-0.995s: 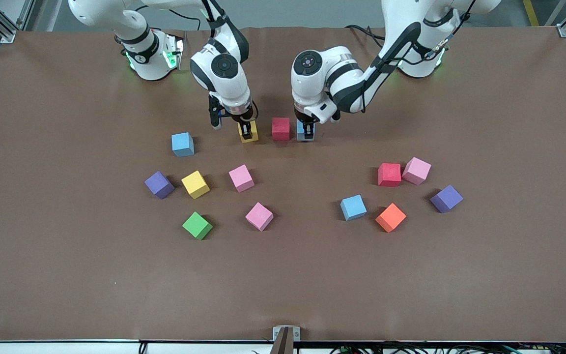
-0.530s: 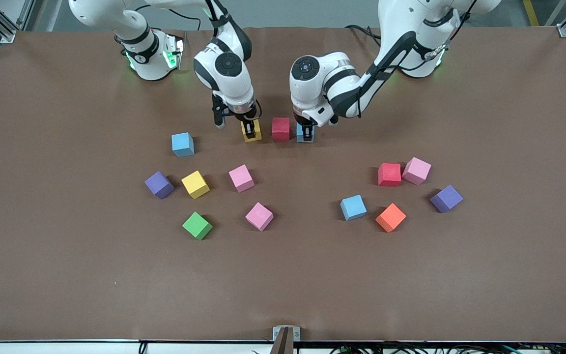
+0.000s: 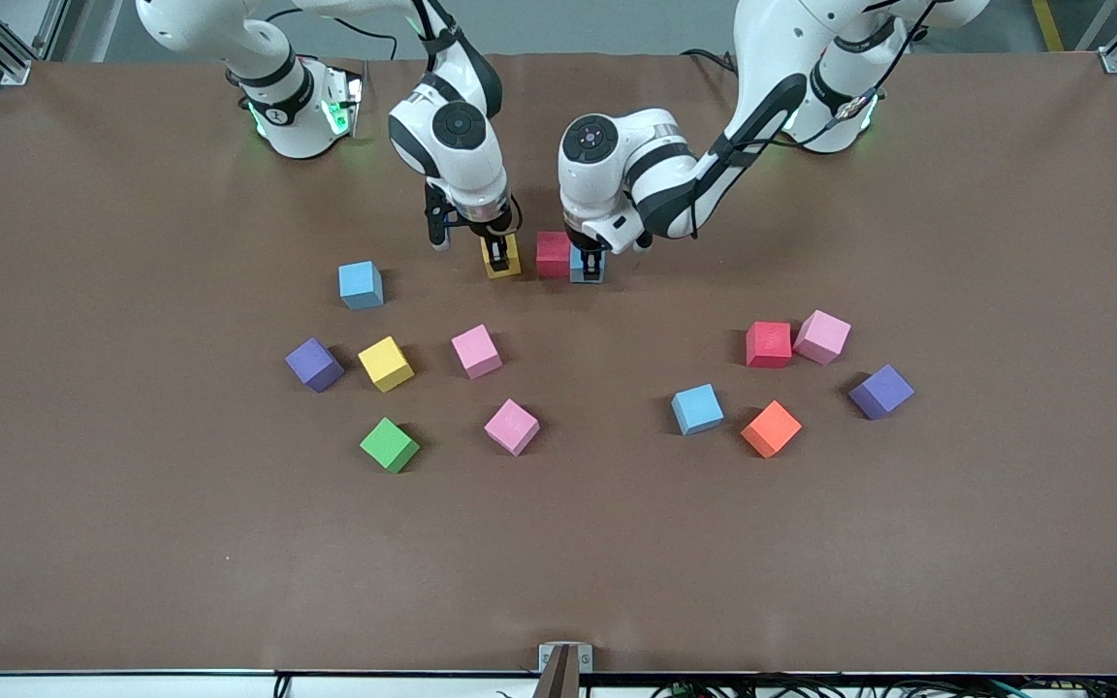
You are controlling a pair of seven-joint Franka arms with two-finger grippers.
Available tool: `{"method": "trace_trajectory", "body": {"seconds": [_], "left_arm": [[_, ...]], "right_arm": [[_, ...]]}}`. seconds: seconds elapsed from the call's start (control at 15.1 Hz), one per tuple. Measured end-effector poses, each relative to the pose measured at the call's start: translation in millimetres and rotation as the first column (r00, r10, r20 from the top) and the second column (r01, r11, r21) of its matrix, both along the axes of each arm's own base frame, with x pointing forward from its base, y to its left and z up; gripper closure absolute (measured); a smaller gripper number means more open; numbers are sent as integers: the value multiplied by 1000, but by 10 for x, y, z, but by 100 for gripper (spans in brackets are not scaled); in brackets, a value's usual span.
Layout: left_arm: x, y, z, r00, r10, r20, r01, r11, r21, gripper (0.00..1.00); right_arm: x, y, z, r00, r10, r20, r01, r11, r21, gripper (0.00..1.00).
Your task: Arrange 11 blocks into digit 3
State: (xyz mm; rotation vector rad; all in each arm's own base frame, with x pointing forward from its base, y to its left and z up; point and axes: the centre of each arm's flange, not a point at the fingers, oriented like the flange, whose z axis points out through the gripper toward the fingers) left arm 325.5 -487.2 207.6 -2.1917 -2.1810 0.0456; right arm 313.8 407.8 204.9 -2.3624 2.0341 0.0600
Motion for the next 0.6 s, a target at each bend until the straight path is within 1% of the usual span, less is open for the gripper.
{"method": "trace_trajectory", "body": {"seconds": [0.2, 0.4, 0.46, 0.53, 0.6], "left_arm": [[-34, -25, -63, 1000, -5, -12, 5, 1000, 2, 46], [-25, -32, -56, 1000, -4, -11, 4, 1000, 0, 45], [-21, -31, -55, 1000, -4, -10, 4, 1000, 0, 43], [-9, -27, -54, 1000, -6, -6, 6, 1000, 1, 34], [15, -21, -47, 1000, -10, 2, 10, 1000, 2, 27]], "right_arm": [[3, 1, 0, 1000, -10, -1, 10, 1000, -1, 45], [6, 5, 2, 1000, -21, -1, 21, 1000, -1, 45], [7, 6, 3, 1000, -26, -1, 26, 1000, -1, 45], [7, 8, 3, 1000, -31, -2, 31, 1000, -1, 45], [8, 9, 3, 999, -33, -2, 33, 999, -1, 45]]}}
